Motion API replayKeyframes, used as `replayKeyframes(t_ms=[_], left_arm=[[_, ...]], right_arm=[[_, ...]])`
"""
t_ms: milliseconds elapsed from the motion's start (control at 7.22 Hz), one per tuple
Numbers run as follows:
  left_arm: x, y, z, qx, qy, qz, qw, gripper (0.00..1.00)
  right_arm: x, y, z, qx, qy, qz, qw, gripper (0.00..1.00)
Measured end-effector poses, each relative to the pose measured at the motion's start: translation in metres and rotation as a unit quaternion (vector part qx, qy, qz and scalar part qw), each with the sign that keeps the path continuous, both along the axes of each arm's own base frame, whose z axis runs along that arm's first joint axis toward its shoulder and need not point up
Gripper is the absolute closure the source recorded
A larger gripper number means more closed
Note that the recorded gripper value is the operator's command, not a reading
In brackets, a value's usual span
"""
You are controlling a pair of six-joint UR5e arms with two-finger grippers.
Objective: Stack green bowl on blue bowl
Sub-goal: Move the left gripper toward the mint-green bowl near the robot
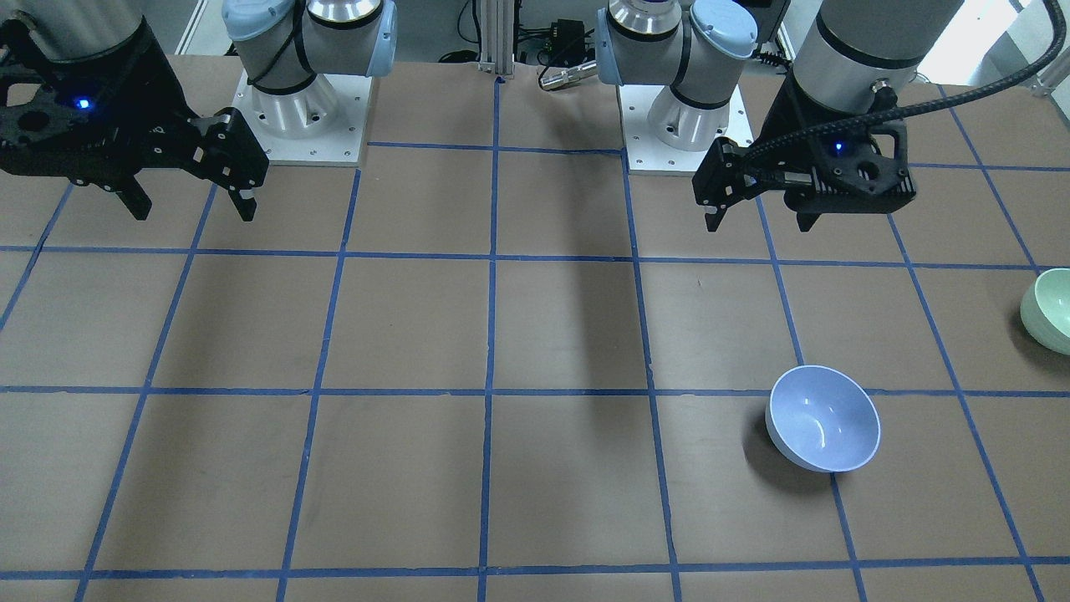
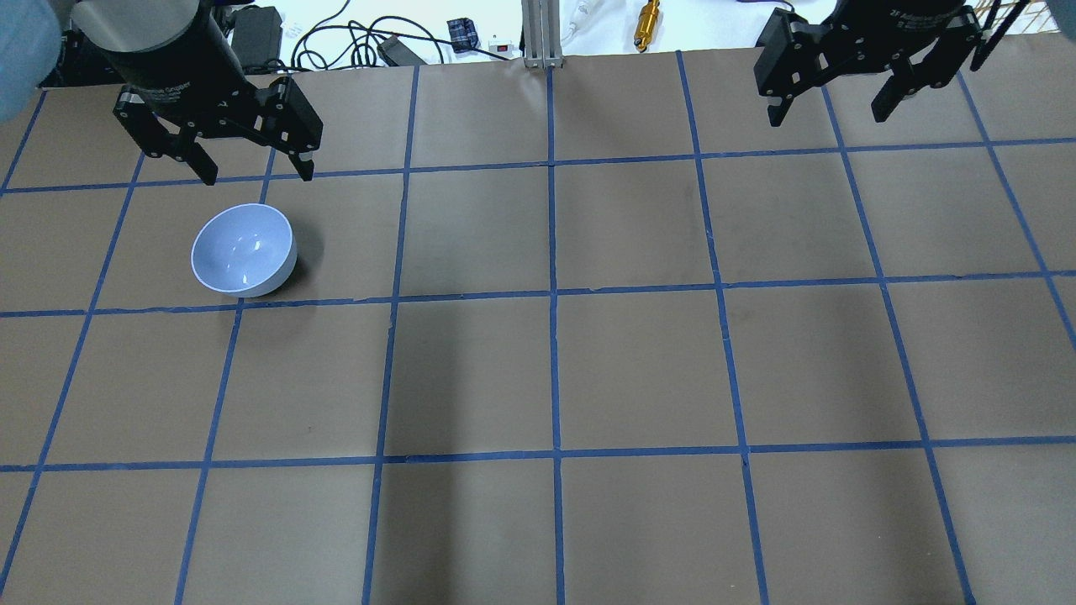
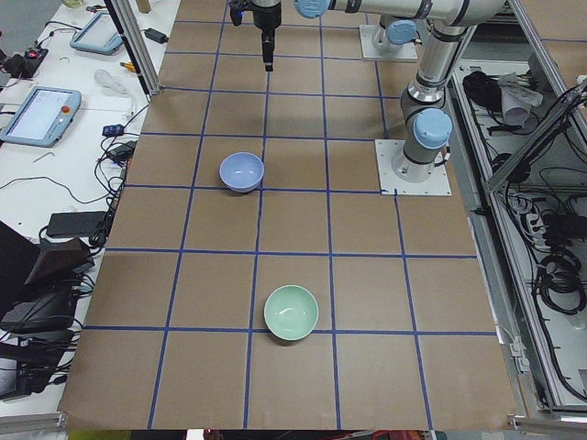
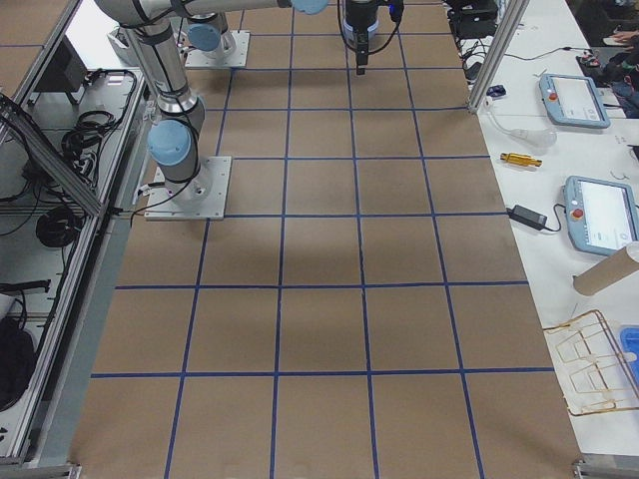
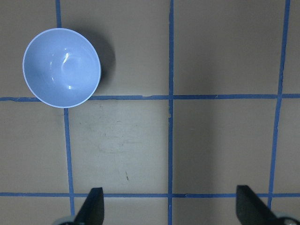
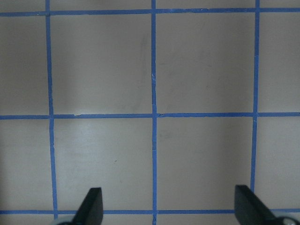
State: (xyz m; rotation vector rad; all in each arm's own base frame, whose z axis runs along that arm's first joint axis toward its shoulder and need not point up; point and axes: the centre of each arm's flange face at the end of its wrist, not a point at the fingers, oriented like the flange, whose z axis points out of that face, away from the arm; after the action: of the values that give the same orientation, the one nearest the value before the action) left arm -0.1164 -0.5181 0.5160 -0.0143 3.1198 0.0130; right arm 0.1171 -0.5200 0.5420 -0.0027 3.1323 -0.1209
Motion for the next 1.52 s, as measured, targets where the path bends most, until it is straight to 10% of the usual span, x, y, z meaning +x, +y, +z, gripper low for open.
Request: replayKeyframes(t_ms=[831, 1523], left_arm=[[0.031, -0.001, 0.005, -0.001, 0.000, -0.066, 0.9978, 0.00], [0.248, 0.007, -0.008, 0.019, 0.019, -0.231, 0.9726, 0.00]], right_arm=[[0.000, 0.000, 0.000, 0.000, 0.000, 0.000, 1.0000, 0.00], [0.000, 0.000, 0.000, 0.000, 0.000, 0.000, 1.0000, 0.00]])
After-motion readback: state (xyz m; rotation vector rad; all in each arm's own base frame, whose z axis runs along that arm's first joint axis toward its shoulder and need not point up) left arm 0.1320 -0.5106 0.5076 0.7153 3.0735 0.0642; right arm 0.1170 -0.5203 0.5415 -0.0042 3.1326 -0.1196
